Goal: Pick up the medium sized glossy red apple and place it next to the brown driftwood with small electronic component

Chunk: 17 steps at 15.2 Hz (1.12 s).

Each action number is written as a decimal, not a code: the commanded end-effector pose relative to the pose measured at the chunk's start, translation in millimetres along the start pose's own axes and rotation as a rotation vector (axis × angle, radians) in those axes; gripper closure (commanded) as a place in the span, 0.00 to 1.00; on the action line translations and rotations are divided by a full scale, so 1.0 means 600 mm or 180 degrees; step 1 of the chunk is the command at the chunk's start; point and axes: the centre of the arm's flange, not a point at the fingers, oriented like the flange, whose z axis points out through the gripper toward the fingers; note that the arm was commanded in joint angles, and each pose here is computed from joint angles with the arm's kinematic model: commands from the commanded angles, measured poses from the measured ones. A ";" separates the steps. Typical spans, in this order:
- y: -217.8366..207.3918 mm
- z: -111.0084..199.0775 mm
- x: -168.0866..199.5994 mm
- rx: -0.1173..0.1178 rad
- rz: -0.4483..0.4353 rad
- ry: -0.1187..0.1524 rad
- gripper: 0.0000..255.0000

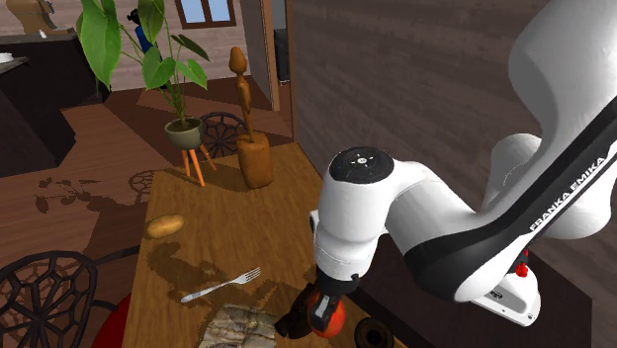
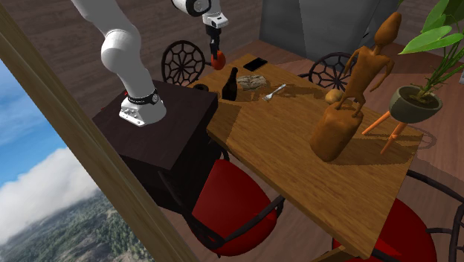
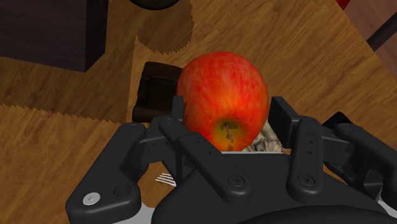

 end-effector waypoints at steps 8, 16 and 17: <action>0.004 0.081 -0.004 0.0003 0.0001 0.0000 1.00; 0.007 0.151 -0.007 0.0003 0.0001 0.0000 1.00; 0.007 0.160 -0.007 0.0003 0.0001 0.0000 1.00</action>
